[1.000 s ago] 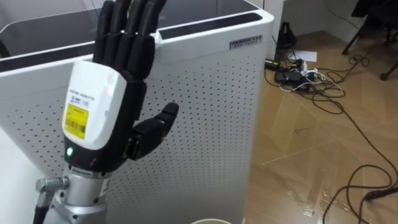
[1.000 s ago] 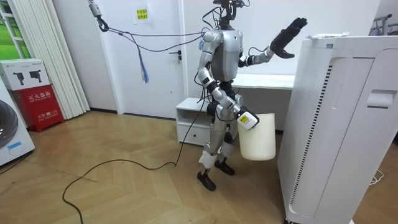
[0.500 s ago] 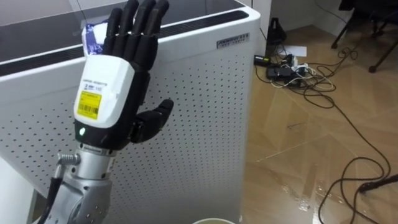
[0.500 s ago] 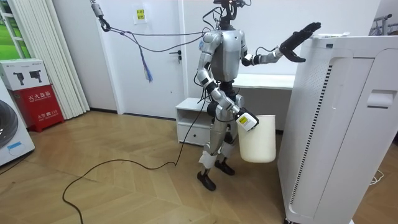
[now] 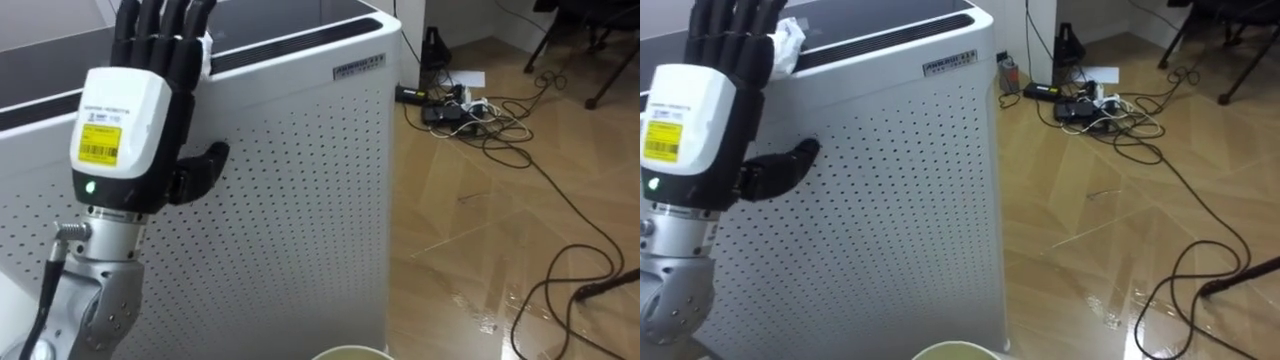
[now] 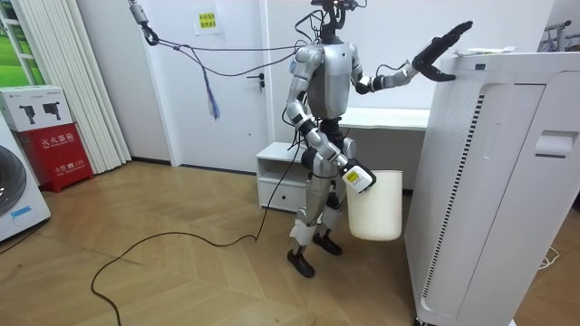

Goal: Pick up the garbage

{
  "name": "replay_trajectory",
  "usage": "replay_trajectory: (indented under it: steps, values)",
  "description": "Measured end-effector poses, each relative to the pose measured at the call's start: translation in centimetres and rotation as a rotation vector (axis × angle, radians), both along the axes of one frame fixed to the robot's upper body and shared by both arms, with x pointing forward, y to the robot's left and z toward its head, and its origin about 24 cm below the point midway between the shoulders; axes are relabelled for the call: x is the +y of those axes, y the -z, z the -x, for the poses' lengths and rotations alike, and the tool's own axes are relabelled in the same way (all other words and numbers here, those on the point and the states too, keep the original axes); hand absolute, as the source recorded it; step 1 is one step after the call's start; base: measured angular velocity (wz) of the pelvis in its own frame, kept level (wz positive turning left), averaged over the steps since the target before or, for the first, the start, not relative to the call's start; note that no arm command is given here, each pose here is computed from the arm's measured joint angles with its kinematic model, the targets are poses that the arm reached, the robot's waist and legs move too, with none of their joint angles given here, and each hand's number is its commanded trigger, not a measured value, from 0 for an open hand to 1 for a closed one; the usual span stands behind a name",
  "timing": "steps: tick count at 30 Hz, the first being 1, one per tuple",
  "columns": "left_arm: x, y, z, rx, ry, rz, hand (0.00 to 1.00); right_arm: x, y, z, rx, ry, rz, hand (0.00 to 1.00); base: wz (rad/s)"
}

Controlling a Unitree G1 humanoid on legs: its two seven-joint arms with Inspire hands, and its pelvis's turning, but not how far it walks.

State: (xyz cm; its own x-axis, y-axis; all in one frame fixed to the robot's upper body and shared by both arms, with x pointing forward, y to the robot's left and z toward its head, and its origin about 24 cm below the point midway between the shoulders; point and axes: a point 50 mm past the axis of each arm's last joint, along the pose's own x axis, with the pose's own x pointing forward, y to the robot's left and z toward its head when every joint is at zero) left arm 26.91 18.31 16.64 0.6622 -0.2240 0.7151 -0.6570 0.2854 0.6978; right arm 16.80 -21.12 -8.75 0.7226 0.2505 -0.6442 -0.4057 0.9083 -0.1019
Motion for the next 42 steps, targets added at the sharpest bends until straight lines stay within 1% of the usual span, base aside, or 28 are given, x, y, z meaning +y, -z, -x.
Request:
replay_trajectory:
  steps: [1,5,7,18,24,32,42]
  values:
    - [-0.3,-0.5,0.3,-0.029,0.007,-0.016,0.00,0.0,0.0,0.0,0.001,-0.003,-0.001,1.00,0.00]
    - [-1.2,-2.2,1.3,-0.129,0.052,-0.007,0.00,0.2,0.0,0.0,0.003,-0.007,-0.008,1.00,0.02]
    - [-1.3,-2.5,1.3,-0.151,0.056,-0.004,0.00,0.2,0.1,0.0,0.007,-0.004,-0.007,1.00,0.00]
    - [-1.5,-3.1,1.5,-0.180,0.062,-0.004,0.00,0.3,0.4,0.3,0.046,0.004,-0.001,1.00,0.00]
    - [-1.0,-2.7,1.0,-0.128,0.013,-0.006,0.00,0.3,0.3,0.1,0.046,0.005,0.004,1.00,0.00]
    - [0.2,-0.7,-0.2,0.025,-0.071,-0.020,0.00,0.2,0.1,0.1,0.041,-0.018,0.026,1.00,-0.03]
    - [0.7,0.2,-0.6,0.103,-0.102,-0.030,0.00,0.1,0.1,0.1,0.050,-0.034,0.027,1.00,0.00]
